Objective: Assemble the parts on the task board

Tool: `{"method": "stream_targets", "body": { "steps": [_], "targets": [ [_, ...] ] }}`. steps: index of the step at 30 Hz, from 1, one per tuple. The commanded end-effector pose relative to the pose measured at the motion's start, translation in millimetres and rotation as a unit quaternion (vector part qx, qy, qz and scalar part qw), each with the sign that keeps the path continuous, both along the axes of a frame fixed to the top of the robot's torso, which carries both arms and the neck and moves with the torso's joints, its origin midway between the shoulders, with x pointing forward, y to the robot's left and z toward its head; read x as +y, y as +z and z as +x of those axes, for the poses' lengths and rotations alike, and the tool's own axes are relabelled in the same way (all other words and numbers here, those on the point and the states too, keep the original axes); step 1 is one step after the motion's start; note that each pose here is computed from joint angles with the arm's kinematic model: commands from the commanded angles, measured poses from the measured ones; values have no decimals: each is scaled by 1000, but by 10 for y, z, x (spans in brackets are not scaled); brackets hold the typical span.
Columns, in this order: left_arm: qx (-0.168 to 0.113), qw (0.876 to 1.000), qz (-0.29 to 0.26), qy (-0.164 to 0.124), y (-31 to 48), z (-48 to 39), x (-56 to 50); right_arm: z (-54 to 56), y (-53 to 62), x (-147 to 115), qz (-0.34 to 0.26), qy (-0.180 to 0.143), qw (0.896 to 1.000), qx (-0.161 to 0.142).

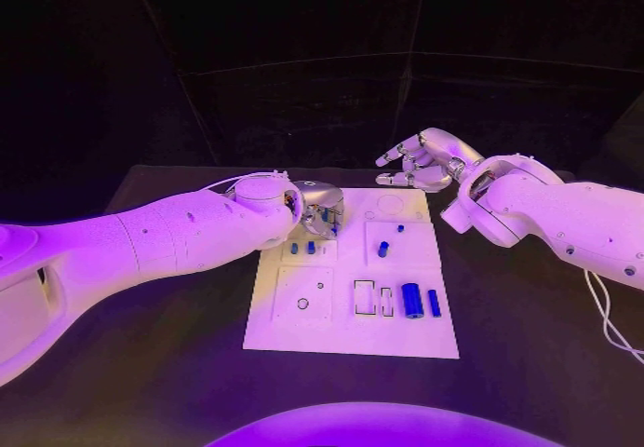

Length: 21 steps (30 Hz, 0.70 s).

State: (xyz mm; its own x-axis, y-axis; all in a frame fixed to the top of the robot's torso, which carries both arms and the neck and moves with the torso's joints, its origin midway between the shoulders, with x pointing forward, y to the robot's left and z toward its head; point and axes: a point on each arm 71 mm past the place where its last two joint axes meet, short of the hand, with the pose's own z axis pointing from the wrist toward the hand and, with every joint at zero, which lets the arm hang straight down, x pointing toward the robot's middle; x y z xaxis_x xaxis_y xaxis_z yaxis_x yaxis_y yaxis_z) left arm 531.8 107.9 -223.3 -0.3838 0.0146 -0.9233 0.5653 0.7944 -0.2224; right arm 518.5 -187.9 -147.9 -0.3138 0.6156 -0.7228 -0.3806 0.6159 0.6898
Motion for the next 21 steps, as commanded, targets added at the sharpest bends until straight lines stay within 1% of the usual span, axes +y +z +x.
{"method": "stream_targets", "body": {
  "steps": [1,10,15,17,20,21],
  "targets": [
    [-12,1000,-16,4,15,4,6,-1,20,7,2,2,1000,-6],
    [-21,999,-25,8,32,11,36,0,20,3,2,1,1000,-5],
    [-24,999,-40,6,55,-17,55,1,20,3,2,1,1000,-6],
    [-22,998,-50,7,74,-46,75,2,19,0,2,1,1000,-6],
    [-22,997,-67,10,150,-61,98,3,19,-5,2,1,1000,-6],
    [-22,997,-70,11,165,-65,106,3,19,-6,2,1,1000,-6]
  ]
}}
